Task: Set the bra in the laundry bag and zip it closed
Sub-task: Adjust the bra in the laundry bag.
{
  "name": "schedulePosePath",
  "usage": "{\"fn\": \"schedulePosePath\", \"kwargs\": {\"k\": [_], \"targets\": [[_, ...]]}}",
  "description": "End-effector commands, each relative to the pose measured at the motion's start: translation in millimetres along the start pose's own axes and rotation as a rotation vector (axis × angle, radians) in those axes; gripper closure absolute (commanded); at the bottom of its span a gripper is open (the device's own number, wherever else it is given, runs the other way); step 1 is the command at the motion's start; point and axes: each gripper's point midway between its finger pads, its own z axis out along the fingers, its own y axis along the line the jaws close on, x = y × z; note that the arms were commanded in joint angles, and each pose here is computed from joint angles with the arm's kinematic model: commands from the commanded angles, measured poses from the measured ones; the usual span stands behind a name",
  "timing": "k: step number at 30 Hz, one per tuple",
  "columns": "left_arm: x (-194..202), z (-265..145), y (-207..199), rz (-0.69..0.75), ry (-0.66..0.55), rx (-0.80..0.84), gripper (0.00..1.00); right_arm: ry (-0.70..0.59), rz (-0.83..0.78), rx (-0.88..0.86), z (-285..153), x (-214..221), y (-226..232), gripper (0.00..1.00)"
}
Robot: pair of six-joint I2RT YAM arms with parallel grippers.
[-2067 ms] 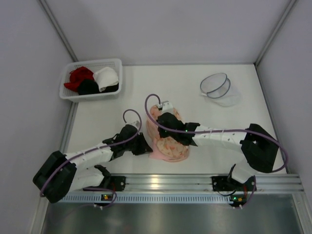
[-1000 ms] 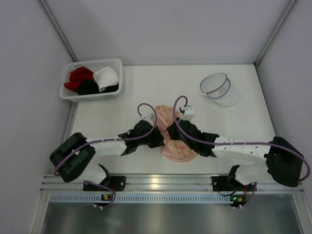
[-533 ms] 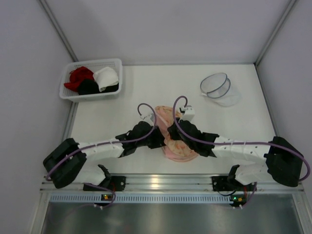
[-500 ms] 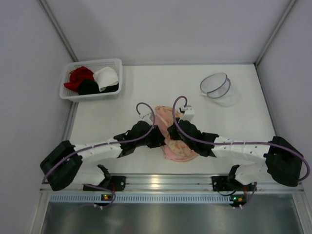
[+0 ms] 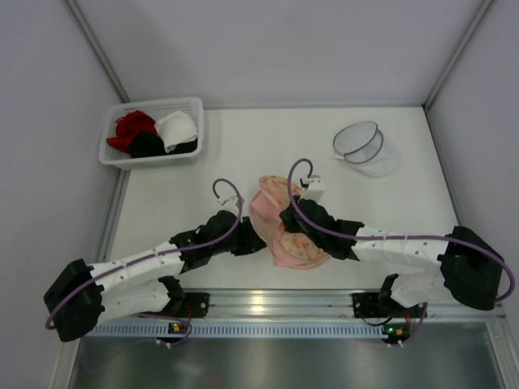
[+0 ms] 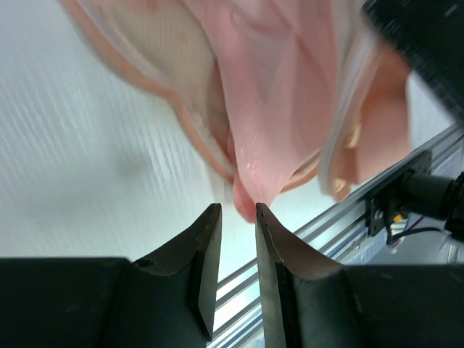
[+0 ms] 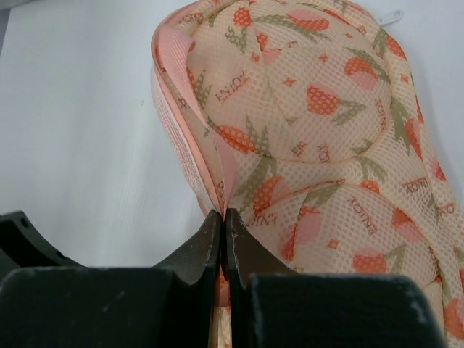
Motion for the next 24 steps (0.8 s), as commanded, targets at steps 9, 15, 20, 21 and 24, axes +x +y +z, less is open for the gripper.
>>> {"fn": "schedulePosePath", "kwargs": {"k": [9,15,20,21,24], "targets": [[39.7,31.8,-31.8,0.033,0.097,0.07,0.73,-0.092,0.137,-0.006,-13.4,-25.2,-5.7,1.0],[38.6,46.8,-35.5,0.029,0.072,0.073,0.73,-0.112,0.21,-0.02,-22.0,-29.3,-7.3,1.0],[19.6,55.1,-27.2,0.023,-0.009,0.018,0.77,-0.112,0.266,-0.042,-23.2,-26.9,-5.7,1.0],[15.5,56.3,-23.0,0.01,-0.015,0.008,0.77,-0.114,0.279,-0.045,-23.9,-27.1,-5.5,1.0],[-4.0,62.6,-2.9,-0.049,-0.039,-0.03,0.78,-0.121,0.312,-0.064,-23.7,-29.4,-0.8,1.0]]}}
